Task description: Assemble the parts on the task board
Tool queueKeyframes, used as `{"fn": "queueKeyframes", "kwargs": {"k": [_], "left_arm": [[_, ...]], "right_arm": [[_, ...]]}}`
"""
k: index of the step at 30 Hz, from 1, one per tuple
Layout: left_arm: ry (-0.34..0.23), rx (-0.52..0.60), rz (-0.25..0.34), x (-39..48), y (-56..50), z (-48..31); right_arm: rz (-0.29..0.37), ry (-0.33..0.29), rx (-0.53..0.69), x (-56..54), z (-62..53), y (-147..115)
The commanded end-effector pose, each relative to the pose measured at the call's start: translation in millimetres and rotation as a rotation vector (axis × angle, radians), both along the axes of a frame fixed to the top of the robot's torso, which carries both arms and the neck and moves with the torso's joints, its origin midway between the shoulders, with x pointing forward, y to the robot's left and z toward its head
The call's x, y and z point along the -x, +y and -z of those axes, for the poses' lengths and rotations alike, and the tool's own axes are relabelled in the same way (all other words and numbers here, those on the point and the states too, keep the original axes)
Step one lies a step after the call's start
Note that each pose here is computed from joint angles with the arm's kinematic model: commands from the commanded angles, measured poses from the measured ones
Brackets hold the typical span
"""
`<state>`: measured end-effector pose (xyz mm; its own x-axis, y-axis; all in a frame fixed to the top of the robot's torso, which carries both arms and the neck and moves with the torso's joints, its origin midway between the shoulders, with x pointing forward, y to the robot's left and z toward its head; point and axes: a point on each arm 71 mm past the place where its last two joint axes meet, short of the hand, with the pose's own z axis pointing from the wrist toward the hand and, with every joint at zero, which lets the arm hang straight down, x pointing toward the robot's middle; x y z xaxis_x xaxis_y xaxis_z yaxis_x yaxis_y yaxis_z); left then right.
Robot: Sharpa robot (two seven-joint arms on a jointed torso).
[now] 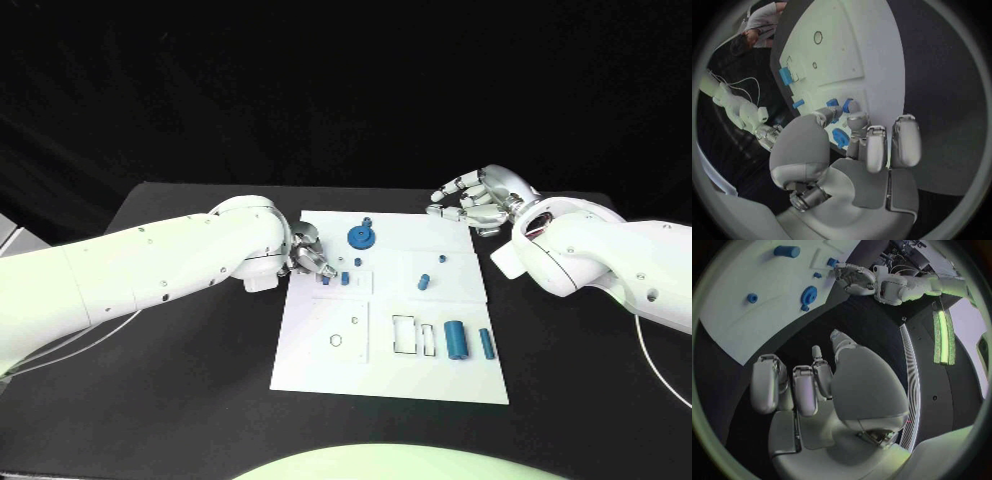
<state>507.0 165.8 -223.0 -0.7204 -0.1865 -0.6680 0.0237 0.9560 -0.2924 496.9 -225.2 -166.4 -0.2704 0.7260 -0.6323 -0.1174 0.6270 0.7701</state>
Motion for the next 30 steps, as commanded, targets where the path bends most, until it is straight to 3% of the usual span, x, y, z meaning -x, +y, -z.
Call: {"fn": "queueKeyframes", "kwargs": {"k": [1,18,23,30], "left_arm": [[0.013,-0.007,0.011,2.1,0.4,3.6],[-0.023,0.060,-0.036,0.4,3.5,-4.5],[-0.047,0.085,-0.043,0.3,3.8,-10.4],[-0.100,0.162,-0.051,-0.1,3.8,-25.1]], "right_arm": [[-0.015,-0.001,0.005,0.5,0.4,1],[-0.015,0.000,0.005,0.6,1.3,1],[-0.014,0.000,0.005,0.6,1.5,1],[-0.014,0.000,0.005,0.6,1.9,1]]}}
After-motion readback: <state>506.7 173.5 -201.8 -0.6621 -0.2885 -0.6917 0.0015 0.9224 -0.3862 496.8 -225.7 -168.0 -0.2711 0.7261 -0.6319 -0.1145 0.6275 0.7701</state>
